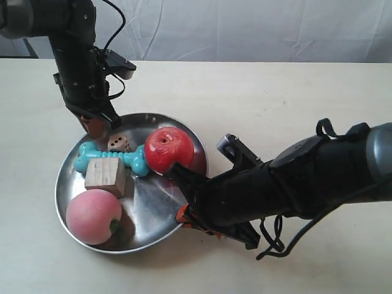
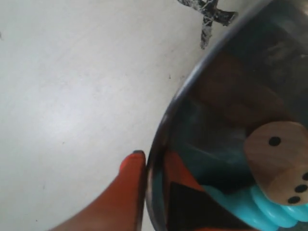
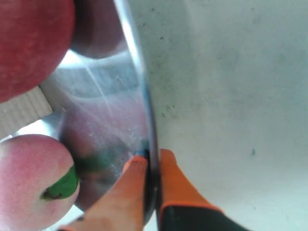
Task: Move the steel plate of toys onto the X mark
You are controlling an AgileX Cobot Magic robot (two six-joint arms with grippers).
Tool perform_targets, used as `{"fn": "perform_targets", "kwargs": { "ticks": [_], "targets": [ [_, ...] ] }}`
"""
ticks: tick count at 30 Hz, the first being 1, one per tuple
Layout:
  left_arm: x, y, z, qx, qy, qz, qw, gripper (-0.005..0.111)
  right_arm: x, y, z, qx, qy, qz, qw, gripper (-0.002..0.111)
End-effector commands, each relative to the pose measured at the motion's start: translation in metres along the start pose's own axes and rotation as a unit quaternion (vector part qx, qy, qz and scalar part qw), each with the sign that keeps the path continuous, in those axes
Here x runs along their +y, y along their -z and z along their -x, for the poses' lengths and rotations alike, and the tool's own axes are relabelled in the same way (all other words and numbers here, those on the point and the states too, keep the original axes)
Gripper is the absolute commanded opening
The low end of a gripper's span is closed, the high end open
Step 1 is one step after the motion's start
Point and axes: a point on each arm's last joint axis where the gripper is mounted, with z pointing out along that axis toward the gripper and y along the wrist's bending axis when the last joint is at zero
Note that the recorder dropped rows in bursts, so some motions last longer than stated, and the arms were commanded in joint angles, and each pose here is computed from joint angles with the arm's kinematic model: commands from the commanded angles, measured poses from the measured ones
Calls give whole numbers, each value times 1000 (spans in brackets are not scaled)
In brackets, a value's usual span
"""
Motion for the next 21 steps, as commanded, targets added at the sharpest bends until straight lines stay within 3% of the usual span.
{"fn": "perform_targets", "kwargs": {
  "ticks": [1, 15, 21],
  "targets": [
    [-8, 10, 2, -22, 48, -58, 997, 0, 16, -2, 1, 12, 22, 24, 999, -1],
    [7, 5, 28, -43, 45, -42, 997, 0, 9, 6, 54, -46, -34, 29, 998, -1],
    [17, -5, 43, -53, 51, -44, 996, 0, 15, -13, 79, -52, -50, 32, 997, -1]
  ]
}}
